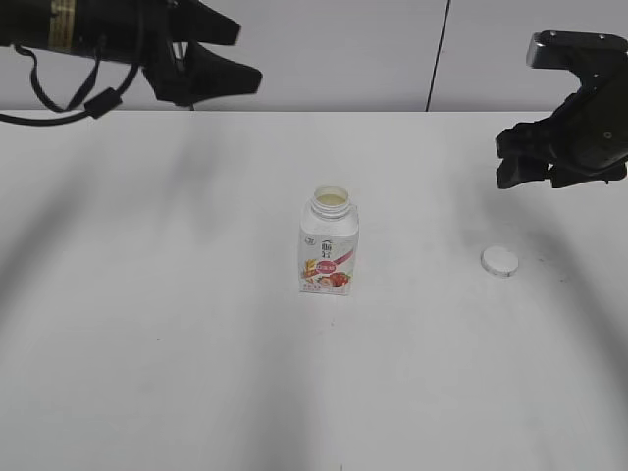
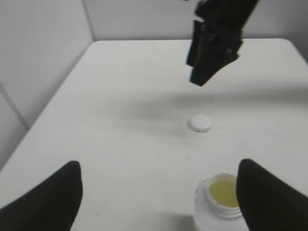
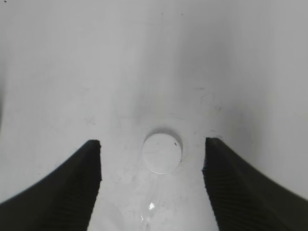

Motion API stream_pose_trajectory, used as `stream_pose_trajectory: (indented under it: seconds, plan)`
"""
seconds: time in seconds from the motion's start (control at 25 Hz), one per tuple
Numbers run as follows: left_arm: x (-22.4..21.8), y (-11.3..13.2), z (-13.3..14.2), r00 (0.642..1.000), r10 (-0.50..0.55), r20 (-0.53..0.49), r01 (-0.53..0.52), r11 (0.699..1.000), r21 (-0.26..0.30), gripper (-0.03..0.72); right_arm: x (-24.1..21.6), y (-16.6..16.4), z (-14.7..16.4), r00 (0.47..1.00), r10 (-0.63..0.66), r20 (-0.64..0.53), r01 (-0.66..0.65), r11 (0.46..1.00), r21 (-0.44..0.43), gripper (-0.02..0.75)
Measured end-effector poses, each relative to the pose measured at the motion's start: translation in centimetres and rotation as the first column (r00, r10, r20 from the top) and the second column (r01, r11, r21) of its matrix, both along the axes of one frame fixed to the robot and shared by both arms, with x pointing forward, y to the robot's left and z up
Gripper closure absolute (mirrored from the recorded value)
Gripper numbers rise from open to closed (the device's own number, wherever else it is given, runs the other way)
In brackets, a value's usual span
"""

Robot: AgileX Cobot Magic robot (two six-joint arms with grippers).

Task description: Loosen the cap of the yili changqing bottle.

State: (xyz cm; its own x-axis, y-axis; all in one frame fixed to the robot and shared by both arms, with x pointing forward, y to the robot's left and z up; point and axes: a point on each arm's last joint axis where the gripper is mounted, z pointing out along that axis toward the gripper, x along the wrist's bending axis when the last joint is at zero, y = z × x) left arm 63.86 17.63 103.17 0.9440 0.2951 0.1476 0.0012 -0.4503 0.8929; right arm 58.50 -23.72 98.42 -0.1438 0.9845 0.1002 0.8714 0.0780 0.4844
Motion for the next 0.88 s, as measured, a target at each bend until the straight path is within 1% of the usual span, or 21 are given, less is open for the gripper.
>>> stream_pose_trajectory:
  seconds: [0.08,0.16,0.2,0.24,0.28,0.32,0.36,0.4,0.44,0.48,0.52,0.56,0.68,0.72,0.88]
  plan:
    - [0.9,1.5,0.6,0.99,0.136,0.029,-0.137,0.99,0.023,0.095,-0.1,0.0,0.2,1.0,0.0,0.002,0.0,1.0,0.001,0.214]
    - [2.0,3.0,0.7,0.952,0.301,0.047,-0.304,0.952,0.045,0.095,-0.2,0.0,0.3,1.0,0.0,0.001,0.0,1.0,0.001,0.214]
    - [2.7,3.7,0.6,0.916,0.394,0.069,-0.398,0.915,0.062,0.095,-0.2,0.0,0.4,1.0,0.001,-0.001,-0.001,1.0,0.002,0.214]
    - [3.2,4.5,0.4,0.873,0.478,0.094,-0.486,0.871,0.079,0.095,-0.3,0.0,0.6,1.0,0.002,-0.001,-0.002,1.0,0.002,0.214]
    - [3.7,5.3,0.2,0.816,0.563,0.133,-0.576,0.812,0.096,0.095,-0.4,0.0,0.6,1.0,0.003,-0.004,-0.003,1.0,0.002,0.214]
    - [3.9,5.9,0.0,0.765,0.624,0.163,-0.642,0.759,0.11,0.095,-0.4,0.0,0.6,1.0,0.004,-0.009,-0.004,1.0,0.001,0.214]
    - [4.2,6.7,-0.2,0.702,0.685,0.196,-0.71,0.694,0.119,0.095,-0.5,0.0,0.6,1.0,0.006,-0.018,-0.006,1.0,0.001,0.214]
    - [4.3,7.3,-0.3,0.645,0.735,0.21,-0.763,0.636,0.116,0.095,-0.6,0.0,0.6,1.0,0.007,-0.027,-0.007,1.0,0.0,0.214]
    - [4.4,7.8,-0.4,0.601,0.771,0.211,-0.799,0.592,0.111,0.095,-0.7,0.0,0.5,0.999,0.008,-0.037,-0.008,1.0,-0.001,0.214]
    - [4.3,8.0,-0.6,0.571,0.799,0.19,-0.821,0.562,0.102,0.095,-0.8,0.0,0.5,0.999,0.01,-0.047,-0.01,1.0,-0.001,0.214]
    - [4.3,8.2,-0.9,0.546,0.822,0.161,-0.838,0.538,0.094,0.095,-0.8,0.0,0.4,0.998,0.011,-0.056,-0.011,1.0,-0.002,0.214]
    - [4.1,8.3,-1.2,0.527,0.84,0.127,-0.85,0.52,0.088,0.095,-0.9,0.0,0.4,0.998,0.012,-0.063,-0.012,1.0,-0.002,0.214]
    - [3.5,8.3,-2.5,0.491,0.87,0.045,-0.869,0.486,0.096,0.095,-1.1,0.0,0.3,0.996,0.015,-0.088,-0.015,1.0,-0.003,0.214]
    - [3.3,8.5,-3.0,0.465,0.885,0.023,-0.882,0.461,0.102,0.095,-1.1,0.0,0.3,0.995,0.016,-0.094,-0.016,1.0,-0.004,0.214]
    - [2.5,8.6,-4.6,0.415,0.907,-0.074,-0.899,0.421,0.122,0.095,-1.2,0.0,0.3,0.994,0.017,-0.104,-0.018,1.0,-0.004,0.214]
